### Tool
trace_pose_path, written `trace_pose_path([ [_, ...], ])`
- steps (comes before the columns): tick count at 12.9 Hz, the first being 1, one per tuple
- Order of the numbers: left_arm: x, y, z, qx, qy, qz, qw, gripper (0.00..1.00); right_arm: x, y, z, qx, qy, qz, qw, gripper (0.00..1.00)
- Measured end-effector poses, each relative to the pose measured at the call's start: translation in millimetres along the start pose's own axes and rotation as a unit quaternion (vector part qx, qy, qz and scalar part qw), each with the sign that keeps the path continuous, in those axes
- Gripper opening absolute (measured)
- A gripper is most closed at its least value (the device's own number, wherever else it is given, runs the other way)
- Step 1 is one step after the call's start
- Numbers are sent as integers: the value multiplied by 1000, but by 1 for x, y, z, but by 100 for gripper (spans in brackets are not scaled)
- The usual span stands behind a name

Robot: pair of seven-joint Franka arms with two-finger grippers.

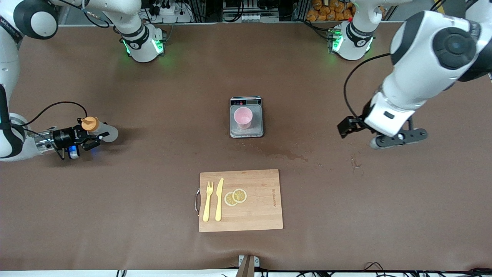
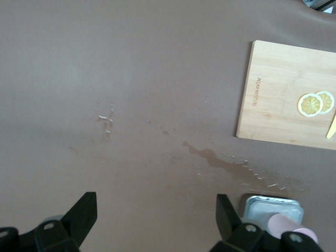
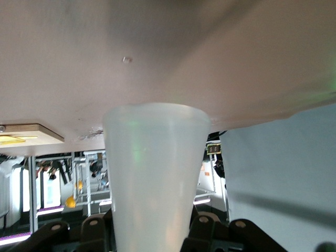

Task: Add sauce to pink cup with both arms
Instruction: 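Release the cup and raise the left gripper while the right gripper lifts the bottle, then carry the white bottle with the right gripper toward the pink cup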

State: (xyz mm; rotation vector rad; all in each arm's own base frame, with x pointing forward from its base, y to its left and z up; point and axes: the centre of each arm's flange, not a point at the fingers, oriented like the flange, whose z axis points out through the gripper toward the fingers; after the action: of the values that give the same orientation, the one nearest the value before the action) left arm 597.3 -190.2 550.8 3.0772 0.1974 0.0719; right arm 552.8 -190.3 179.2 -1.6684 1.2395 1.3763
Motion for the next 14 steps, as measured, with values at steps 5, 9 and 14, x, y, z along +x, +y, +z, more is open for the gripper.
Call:
trace_pose_path([
  [5,6,-44,-40,6,24,68,997,100,-97,-39,12,-30,66,52,996,44],
  [9,4,-79,-51,30,3,115,993,100,-159,-63,39,-55,122,88,987,44],
  [14,-7,-95,-69,38,-7,133,990,100,-229,-96,93,-69,221,156,960,44],
])
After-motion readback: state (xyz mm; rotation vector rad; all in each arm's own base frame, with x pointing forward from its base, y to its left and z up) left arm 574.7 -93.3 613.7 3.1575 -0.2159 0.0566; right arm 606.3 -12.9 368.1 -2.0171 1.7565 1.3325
